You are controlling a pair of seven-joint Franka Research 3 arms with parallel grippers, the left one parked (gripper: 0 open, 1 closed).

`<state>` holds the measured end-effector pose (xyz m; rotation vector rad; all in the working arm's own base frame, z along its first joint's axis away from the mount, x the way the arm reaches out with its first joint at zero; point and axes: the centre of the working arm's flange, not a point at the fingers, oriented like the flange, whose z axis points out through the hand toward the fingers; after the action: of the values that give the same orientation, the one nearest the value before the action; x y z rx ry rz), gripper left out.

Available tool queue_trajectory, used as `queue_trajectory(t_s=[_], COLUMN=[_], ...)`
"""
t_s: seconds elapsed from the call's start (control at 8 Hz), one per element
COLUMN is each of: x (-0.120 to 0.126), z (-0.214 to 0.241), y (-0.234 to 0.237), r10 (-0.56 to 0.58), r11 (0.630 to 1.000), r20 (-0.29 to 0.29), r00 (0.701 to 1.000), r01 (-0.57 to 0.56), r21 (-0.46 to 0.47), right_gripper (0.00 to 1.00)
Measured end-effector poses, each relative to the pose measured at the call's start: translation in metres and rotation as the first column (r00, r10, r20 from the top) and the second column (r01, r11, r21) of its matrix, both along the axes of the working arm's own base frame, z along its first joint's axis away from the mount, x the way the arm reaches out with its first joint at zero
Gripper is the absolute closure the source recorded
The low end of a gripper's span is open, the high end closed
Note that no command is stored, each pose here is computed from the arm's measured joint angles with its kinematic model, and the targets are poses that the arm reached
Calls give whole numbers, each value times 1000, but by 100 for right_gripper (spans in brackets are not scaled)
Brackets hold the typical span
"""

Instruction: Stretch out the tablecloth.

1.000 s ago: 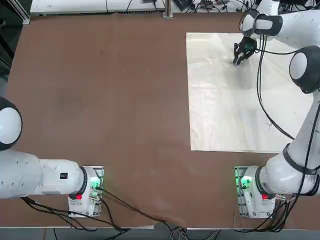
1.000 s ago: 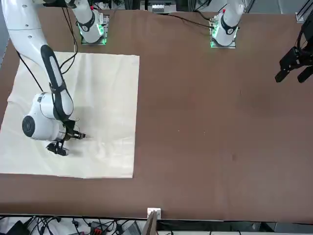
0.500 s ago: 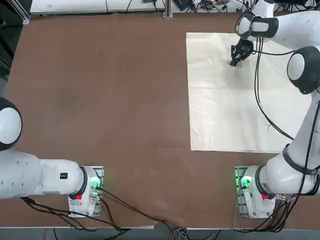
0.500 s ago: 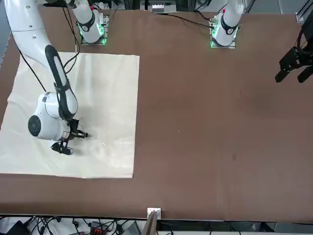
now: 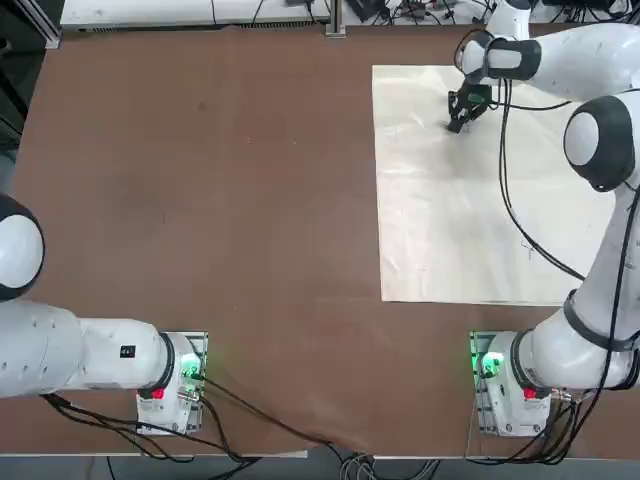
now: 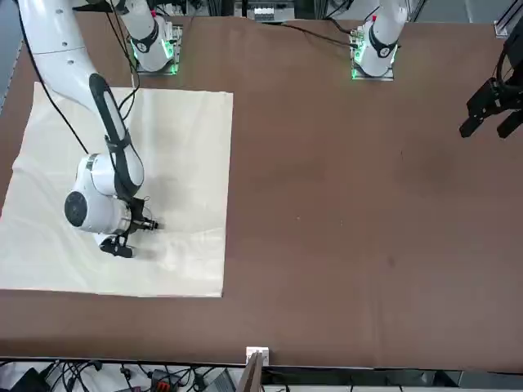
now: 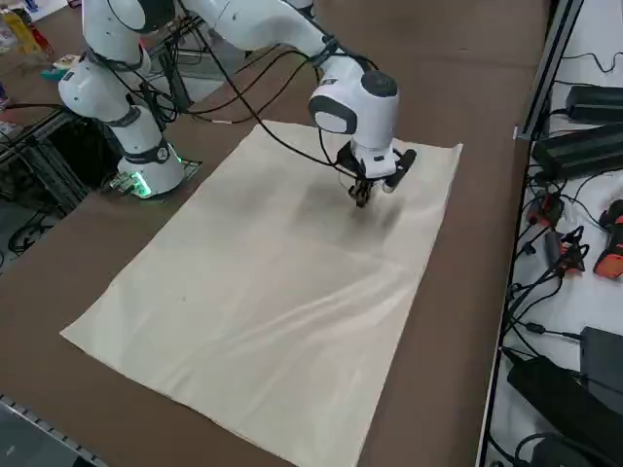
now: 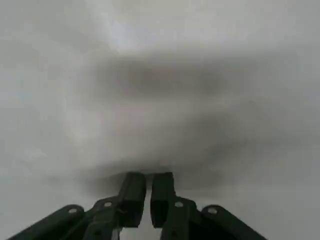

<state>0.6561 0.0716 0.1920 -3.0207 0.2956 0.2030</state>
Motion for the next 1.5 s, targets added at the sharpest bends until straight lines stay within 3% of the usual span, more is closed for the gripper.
queue_trajectory(t_s=[0.62,1.0,1.5], x=[-2,7,50], z=[0,4,96], y=[92,119,117], r10=[-53,-102,-78], r11=[996,992,993], r20=[30,35,48], r00=[998,994,996], r01=[51,99,73], r21=[67,78,92], right_gripper=[86,85,74])
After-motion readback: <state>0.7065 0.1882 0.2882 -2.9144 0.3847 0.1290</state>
